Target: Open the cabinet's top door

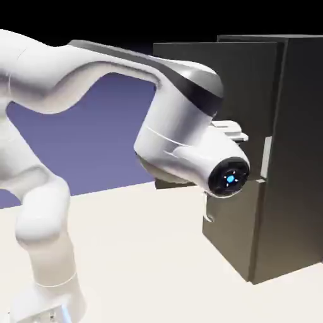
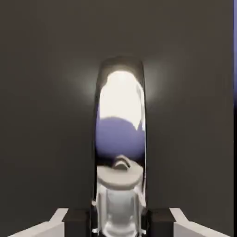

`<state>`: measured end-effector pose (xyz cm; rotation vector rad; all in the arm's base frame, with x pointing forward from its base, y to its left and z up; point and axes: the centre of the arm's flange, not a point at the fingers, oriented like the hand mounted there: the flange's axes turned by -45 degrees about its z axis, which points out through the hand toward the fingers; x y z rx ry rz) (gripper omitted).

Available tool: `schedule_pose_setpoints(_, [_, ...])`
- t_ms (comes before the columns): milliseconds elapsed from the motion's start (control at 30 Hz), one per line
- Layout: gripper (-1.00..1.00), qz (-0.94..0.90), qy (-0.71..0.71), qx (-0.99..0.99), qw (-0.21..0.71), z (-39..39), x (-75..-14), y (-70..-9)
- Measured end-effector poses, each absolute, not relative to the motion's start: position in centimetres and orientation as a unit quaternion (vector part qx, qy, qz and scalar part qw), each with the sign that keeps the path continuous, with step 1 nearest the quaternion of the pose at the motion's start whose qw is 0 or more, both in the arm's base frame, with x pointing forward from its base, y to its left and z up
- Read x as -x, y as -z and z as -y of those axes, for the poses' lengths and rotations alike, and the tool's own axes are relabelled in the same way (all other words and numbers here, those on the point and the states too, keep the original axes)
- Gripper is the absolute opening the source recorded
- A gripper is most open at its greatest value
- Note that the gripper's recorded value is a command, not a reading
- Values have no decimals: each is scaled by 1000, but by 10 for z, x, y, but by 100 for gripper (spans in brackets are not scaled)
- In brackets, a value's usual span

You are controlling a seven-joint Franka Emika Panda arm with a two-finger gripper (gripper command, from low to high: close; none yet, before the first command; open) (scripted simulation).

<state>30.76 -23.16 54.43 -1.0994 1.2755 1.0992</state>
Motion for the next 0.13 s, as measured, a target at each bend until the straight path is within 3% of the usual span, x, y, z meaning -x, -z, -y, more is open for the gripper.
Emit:
schedule_pose_setpoints(100, [-100,-519,-480,480,519,248,-316,-544])
schedule_pose_setpoints(133, [100,-517,-482,483,517,250,-317,-544])
